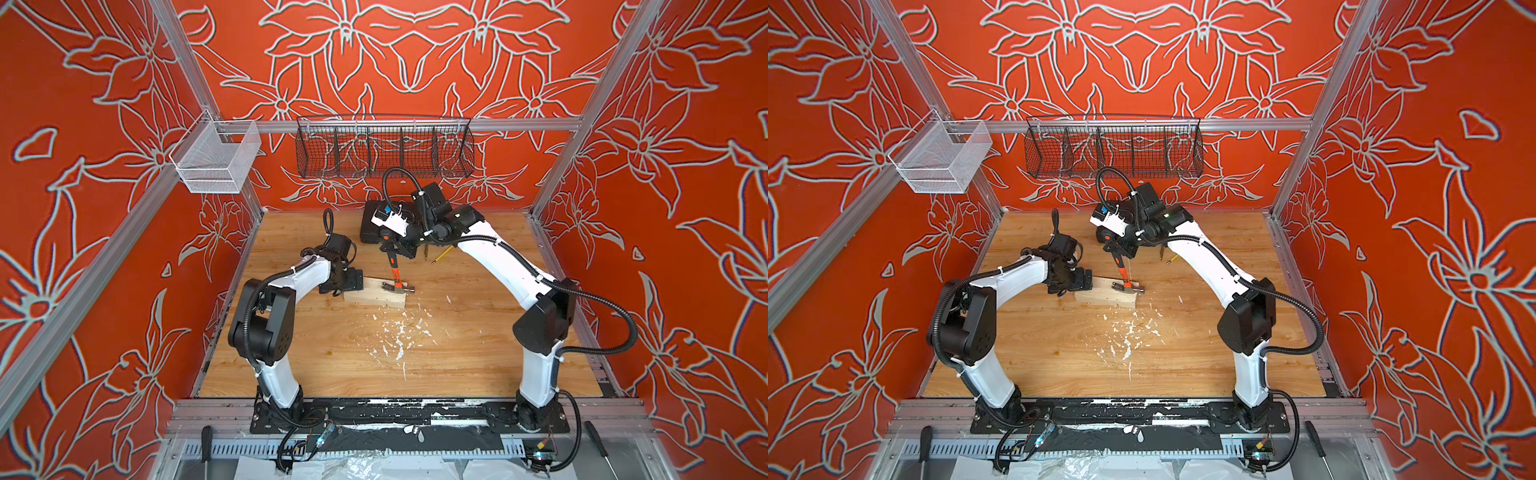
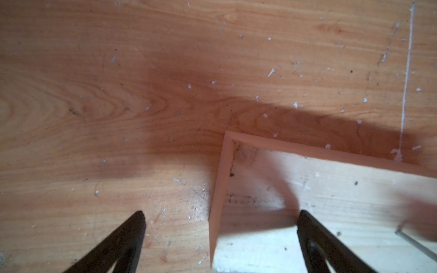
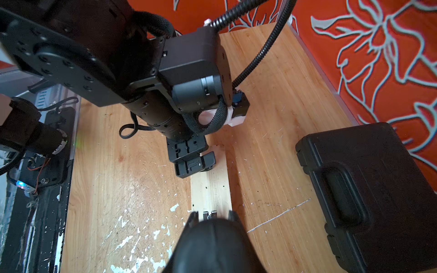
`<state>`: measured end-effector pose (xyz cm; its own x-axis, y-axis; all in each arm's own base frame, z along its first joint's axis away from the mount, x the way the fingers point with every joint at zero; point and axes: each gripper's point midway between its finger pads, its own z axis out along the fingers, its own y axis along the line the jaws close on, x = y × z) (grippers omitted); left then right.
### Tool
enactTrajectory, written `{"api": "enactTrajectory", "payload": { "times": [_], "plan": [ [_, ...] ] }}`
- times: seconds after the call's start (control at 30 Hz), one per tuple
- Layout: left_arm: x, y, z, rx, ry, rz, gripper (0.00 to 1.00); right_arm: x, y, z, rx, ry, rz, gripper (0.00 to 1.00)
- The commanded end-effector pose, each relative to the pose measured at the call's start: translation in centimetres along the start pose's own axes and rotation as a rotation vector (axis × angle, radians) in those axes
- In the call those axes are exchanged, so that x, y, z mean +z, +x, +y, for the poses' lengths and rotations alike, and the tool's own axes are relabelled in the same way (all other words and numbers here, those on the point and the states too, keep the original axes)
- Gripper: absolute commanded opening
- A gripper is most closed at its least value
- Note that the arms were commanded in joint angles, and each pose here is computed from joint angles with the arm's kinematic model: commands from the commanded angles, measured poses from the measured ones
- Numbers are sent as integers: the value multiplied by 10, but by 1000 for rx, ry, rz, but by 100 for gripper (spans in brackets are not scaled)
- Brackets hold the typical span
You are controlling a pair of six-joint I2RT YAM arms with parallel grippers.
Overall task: Use a claw hammer to pull out a nail
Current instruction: Remove the nail from the mounting plate.
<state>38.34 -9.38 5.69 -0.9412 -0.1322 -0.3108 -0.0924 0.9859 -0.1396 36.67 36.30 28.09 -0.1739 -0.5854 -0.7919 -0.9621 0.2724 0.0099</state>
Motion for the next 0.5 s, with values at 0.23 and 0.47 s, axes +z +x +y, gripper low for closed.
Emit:
{"api": "enactTrajectory", "payload": {
  "times": [0.23, 0.47],
  "plan": [
    [18, 24, 2, 22, -45, 85, 97, -18, -32, 3, -92, 54, -144, 0],
    [21, 26, 0, 43, -61, 90, 97, -18, -40, 4, -121, 37, -169, 0]
  ]
}}
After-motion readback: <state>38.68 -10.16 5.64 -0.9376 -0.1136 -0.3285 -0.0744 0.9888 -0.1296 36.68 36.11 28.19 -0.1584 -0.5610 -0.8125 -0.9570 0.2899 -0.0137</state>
